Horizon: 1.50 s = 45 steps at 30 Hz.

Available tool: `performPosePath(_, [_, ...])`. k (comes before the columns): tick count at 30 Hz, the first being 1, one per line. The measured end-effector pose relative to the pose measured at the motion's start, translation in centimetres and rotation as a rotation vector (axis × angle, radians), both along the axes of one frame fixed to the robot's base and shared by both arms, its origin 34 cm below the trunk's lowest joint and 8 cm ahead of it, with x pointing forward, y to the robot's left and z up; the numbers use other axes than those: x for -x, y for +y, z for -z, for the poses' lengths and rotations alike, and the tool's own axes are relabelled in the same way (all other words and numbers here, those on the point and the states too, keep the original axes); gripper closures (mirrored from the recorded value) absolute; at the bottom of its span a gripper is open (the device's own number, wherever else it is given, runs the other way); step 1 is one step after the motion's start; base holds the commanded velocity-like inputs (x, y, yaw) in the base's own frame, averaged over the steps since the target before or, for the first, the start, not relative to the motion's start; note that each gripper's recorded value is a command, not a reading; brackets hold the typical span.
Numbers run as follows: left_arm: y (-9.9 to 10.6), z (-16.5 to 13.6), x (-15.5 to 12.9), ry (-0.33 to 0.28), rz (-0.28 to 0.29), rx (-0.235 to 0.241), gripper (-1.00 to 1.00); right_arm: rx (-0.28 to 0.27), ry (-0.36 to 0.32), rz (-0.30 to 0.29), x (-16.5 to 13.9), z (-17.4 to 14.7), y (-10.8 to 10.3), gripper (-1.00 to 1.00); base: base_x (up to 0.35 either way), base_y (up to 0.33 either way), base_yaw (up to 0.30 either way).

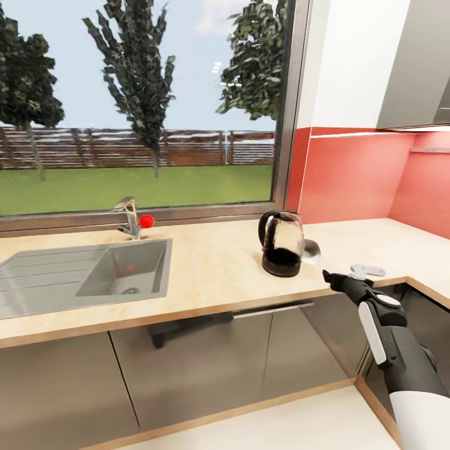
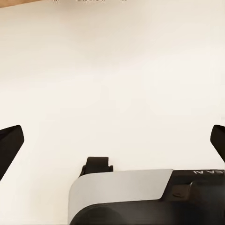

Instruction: Set up a coffee station on the kitchen countertop: keep the coffee maker on the countertop, move the bottle of coffee from the kitchen shelf to the counter next to the coffee maker, place a paper coffee filter on top of the coffee maker, put the saucer next to the coffee maker with the coffee cup on the saucer, and place the electric kettle next to the coffee maker.

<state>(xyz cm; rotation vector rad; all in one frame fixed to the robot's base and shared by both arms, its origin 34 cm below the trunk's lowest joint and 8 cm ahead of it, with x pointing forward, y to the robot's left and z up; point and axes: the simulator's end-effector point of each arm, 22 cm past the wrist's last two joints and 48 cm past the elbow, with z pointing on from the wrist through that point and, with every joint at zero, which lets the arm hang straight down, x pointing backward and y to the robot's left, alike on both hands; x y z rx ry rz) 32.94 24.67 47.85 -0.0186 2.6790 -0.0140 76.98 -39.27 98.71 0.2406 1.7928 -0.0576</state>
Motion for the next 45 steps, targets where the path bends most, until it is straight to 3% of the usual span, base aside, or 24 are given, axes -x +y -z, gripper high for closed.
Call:
performPosePath(40, [0.07, 0.08, 0.19, 0.004, -0.007, 0.000, -1.00, 0.000, 0.001, -0.002, 0.04, 0.13, 0.14, -1.00, 0.123, -0.057, 0.000])
performPosePath(45, [0.26, 0.08, 0.18, 0.003, -0.061, 0.020, -1.00, -0.001, 0.002, -0.003, 0.03, 0.16, 0.14, -1.00, 0.040, -0.001, 0.000])
